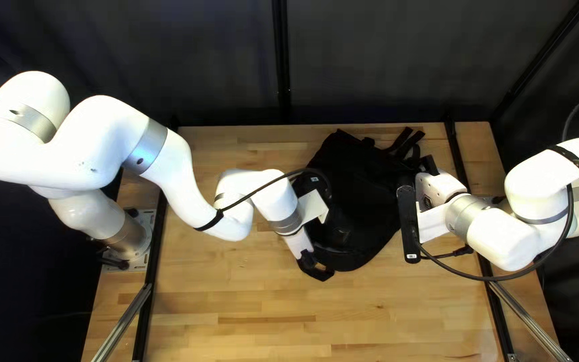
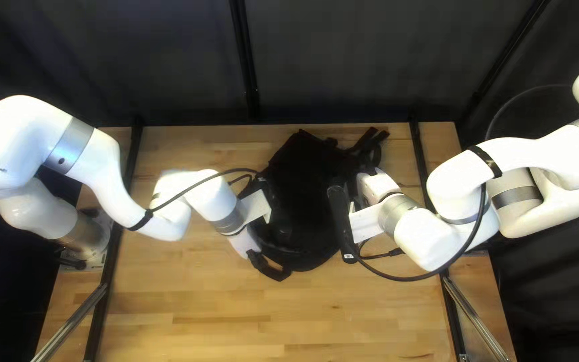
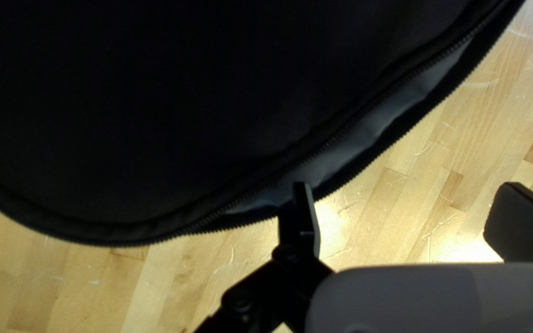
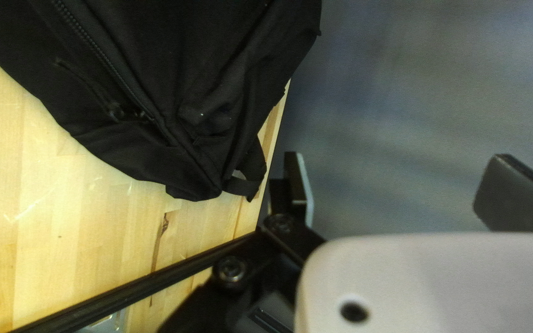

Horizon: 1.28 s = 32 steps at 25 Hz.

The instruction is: Remove a lunch box from a kids backpack

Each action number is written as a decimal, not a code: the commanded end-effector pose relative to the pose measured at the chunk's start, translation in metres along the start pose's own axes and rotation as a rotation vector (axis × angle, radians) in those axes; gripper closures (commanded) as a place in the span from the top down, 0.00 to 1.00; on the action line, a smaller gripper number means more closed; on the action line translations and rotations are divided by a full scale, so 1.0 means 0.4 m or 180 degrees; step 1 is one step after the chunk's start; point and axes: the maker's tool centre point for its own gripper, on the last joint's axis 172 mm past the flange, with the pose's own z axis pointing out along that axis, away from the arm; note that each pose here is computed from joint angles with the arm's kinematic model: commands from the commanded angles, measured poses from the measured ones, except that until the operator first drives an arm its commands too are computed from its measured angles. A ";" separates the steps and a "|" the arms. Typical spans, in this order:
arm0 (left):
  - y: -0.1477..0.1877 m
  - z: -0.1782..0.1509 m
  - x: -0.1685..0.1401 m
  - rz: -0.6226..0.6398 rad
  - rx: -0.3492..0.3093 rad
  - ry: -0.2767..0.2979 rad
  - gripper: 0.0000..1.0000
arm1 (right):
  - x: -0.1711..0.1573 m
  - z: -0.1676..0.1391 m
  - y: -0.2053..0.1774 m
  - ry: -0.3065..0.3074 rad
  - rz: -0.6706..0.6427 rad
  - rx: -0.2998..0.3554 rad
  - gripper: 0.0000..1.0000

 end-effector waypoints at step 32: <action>-0.015 0.140 -0.076 -0.0079 0.0054 0.0061 1.00 | 0.046 -0.052 -0.071 0.0222 -0.0107 -0.0010 1.00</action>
